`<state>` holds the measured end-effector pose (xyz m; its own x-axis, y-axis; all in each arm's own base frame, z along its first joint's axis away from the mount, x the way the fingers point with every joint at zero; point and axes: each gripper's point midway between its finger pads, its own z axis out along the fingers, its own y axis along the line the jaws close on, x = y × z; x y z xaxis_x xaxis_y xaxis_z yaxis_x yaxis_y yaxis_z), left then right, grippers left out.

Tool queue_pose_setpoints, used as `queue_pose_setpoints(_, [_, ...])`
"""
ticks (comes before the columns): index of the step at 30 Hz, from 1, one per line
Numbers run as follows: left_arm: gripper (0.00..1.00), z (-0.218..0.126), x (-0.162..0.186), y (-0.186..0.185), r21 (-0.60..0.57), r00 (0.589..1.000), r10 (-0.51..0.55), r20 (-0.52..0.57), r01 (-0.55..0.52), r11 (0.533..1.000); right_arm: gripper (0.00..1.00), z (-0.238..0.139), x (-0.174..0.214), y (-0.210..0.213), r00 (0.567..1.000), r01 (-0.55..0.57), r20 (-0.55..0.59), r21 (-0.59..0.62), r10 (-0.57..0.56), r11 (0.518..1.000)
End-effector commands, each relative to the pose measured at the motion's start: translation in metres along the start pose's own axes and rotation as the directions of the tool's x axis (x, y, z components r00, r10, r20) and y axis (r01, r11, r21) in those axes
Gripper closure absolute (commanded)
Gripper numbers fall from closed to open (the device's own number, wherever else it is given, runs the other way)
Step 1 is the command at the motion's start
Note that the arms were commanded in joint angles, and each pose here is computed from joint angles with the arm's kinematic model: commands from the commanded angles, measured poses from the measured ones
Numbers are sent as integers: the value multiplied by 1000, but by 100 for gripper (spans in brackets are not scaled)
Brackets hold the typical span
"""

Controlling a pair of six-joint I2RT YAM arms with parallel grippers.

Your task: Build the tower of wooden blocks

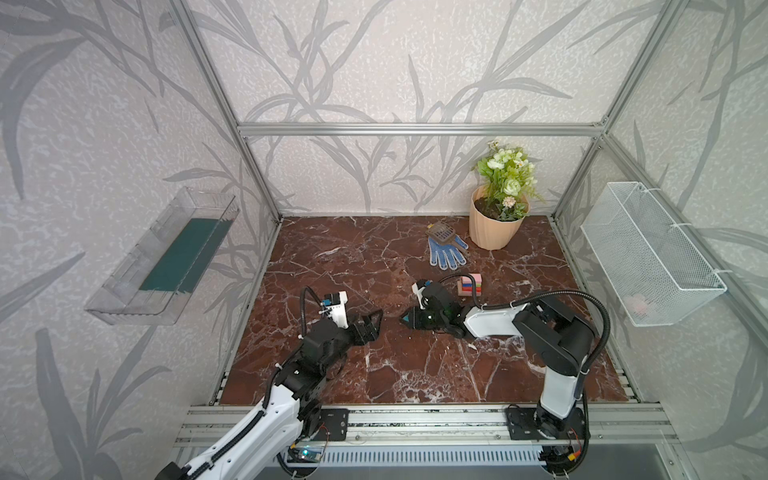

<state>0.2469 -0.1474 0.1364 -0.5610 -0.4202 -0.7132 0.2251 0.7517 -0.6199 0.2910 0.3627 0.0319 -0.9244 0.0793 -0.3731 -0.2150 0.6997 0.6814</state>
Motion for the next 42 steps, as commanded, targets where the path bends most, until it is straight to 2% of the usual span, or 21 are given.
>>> queue_pose_setpoints(1, [1,2,-8,-16,63,1000,-2,12,2,998,53,1,-2,-6,998,-55,11,-1,55,998])
queue_pose_setpoints(6, [1,5,-5,-13,50,1000,1,1,-1,999,39,-5,2,-26,999,-38,22,88,36,995])
queue_pose_setpoints(14, [1,7,-2,-9,30,1000,6,-19,-5,1000,27,-33,-5,-52,996,24,72,269,-45,963])
queue_pose_setpoints(18, [2,-5,-10,7,-95,998,62,-16,-63,993,22,-44,-6,-43,986,122,65,347,-153,930])
queue_pose_setpoints(21, [2,-27,-23,26,-233,992,124,20,-116,966,21,-42,-3,-26,970,211,35,362,-240,908])
queue_pose_setpoints(24, [1,-51,-35,48,-368,983,166,74,-127,921,21,-36,3,-11,933,342,-31,377,-357,861])
queue_pose_setpoints(27, [1,-58,-39,44,-339,978,171,123,-121,933,21,-36,6,-1,897,424,-70,412,-436,806])
queue_pose_setpoints(29, [1,-63,-42,47,-359,975,172,143,-111,927,21,-36,9,6,878,461,-85,410,-471,787])
queue_pose_setpoints(32, [1,-69,-47,49,-391,972,195,134,-129,911,20,-34,12,4,870,478,-109,429,-482,767])
queue_pose_setpoints(37, [1,-82,-51,63,-504,971,219,100,-140,852,21,-26,14,-16,871,477,-164,507,-463,718])
queue_pose_setpoints(42, [1,-75,-48,67,-510,972,220,80,-150,847,21,-22,12,-28,868,481,-203,564,-453,671])
